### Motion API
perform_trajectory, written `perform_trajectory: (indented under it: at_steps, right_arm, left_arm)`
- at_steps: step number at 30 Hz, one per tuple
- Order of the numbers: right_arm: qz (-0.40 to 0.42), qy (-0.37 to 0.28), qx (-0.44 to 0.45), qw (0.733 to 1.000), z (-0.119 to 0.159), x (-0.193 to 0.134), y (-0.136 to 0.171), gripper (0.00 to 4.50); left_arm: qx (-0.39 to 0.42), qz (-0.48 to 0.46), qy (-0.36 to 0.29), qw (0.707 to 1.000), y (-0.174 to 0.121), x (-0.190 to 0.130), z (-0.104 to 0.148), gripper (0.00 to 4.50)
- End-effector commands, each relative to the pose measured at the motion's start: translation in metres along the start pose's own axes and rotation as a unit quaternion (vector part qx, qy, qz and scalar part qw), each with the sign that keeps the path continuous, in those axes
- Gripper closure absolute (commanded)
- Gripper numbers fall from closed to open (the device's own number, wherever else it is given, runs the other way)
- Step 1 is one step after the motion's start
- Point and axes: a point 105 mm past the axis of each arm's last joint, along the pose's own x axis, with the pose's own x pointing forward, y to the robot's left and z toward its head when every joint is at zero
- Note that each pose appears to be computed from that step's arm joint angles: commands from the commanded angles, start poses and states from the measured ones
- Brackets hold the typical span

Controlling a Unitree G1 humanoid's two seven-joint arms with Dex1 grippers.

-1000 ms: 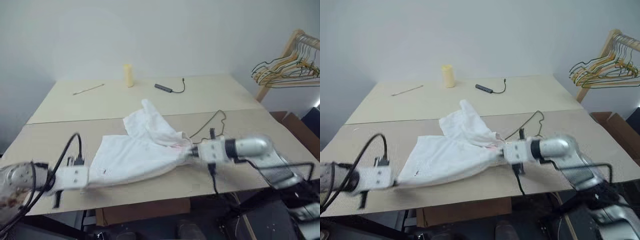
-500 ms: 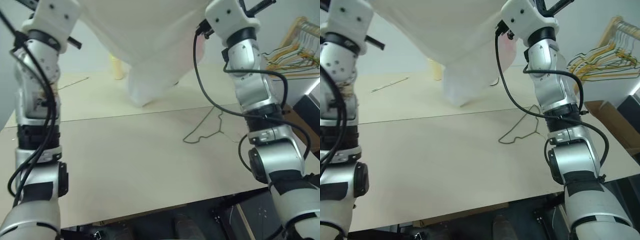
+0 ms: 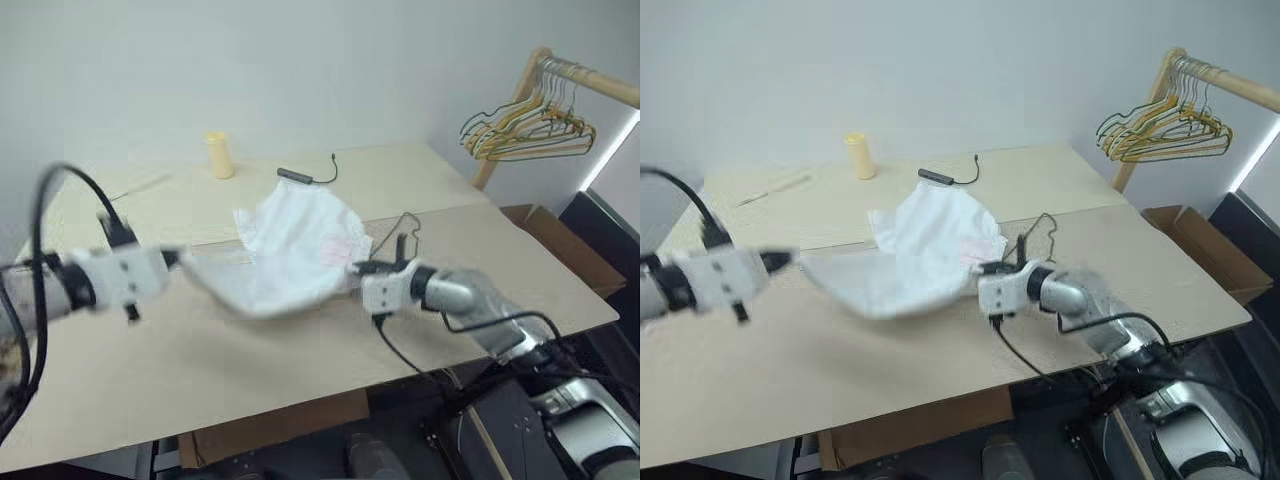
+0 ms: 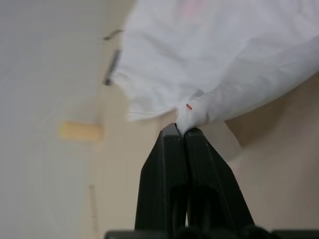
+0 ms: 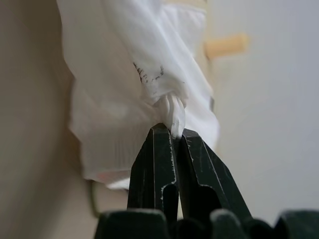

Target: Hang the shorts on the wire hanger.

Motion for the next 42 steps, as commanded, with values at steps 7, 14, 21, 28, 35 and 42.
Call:
perform_trajectory:
  at_steps: [7, 14, 21, 28, 35, 42]
  right_arm:
    - [0.129, -0.071, -0.073, 0.986, 0.023, -0.027, 0.024, 4.5]
    - [0.167, -0.07, -0.084, 0.98, 0.018, -0.037, 0.034, 4.5]
    - [0.181, -0.074, -0.101, 0.975, 0.019, -0.038, 0.039, 3.9]
    - [0.218, -0.071, -0.064, 0.971, 0.017, -0.062, 0.04, 1.6]
    - [0.095, 0.0, 0.152, 0.984, -0.011, -0.067, -0.016, 0.0]
    - [-0.073, 0.161, 0.388, 0.905, -0.085, -0.036, -0.044, 0.0]
  left_arm:
    - [-0.043, -0.207, 0.196, 0.958, -0.085, -0.045, -0.053, 4.48]
    - [-0.068, -0.259, 0.228, 0.936, -0.113, -0.058, -0.054, 4.48]
    - [-0.054, -0.239, 0.184, 0.952, -0.106, -0.037, -0.043, 4.05]
    - [-0.058, -0.238, 0.184, 0.952, -0.095, -0.045, -0.049, 1.97]
    - [-0.079, -0.143, 0.168, 0.972, -0.054, -0.059, -0.055, 0.02]
    - [-0.086, -0.005, 0.035, 0.996, -0.005, -0.034, -0.029, 0.02]
